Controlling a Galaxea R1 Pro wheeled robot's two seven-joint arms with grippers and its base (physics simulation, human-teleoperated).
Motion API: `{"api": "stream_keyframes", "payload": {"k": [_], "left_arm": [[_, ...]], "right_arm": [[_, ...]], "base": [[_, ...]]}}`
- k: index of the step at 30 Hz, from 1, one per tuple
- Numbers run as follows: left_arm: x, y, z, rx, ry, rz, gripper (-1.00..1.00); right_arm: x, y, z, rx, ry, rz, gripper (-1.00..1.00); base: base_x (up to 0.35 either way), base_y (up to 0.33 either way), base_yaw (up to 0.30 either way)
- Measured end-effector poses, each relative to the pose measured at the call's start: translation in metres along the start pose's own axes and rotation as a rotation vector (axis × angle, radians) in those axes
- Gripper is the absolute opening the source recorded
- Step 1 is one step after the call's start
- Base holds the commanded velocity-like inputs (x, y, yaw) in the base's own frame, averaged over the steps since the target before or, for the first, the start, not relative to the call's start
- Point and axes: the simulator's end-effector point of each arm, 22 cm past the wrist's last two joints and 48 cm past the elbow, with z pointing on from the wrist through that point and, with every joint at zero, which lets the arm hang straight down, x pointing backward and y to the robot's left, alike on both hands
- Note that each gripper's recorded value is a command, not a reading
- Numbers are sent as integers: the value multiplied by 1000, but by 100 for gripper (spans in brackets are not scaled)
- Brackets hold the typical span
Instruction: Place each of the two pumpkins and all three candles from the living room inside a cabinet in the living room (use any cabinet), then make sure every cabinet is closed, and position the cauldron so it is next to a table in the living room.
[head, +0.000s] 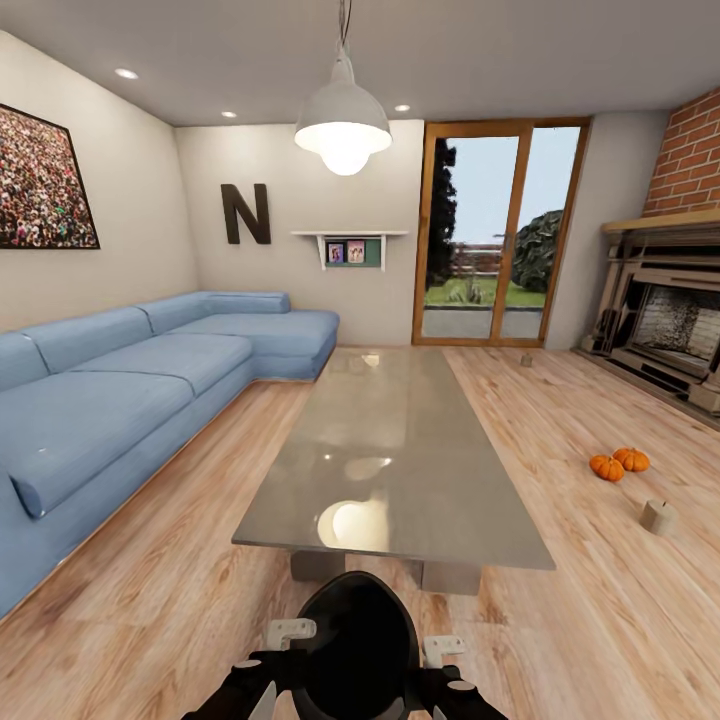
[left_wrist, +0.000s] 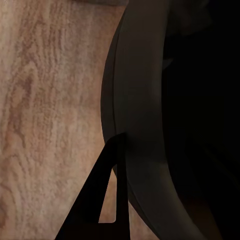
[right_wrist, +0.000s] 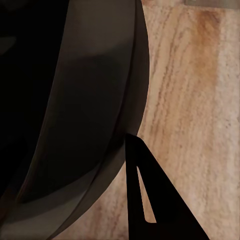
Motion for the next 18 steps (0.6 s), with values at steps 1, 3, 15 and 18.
{"api": "stream_keyframes", "payload": {"k": [1,3,15,18], "left_arm": [[0,0,0,0,0,0,-100],[0,0,0,0,0,0,-100],[7,1,6,0,0,-1,-100],[13,2,10,0,1,0,-100]], "right_arm": [[0,0,0,0,0,0,-100],[0,0,0,0,0,0,-100],[7,-1,6,0,0,0,-100],[13,-1,10,0,0,0,-100]], "base": [[4,0,0],[2,0,0],[0,0,0],[0,0,0]]}}
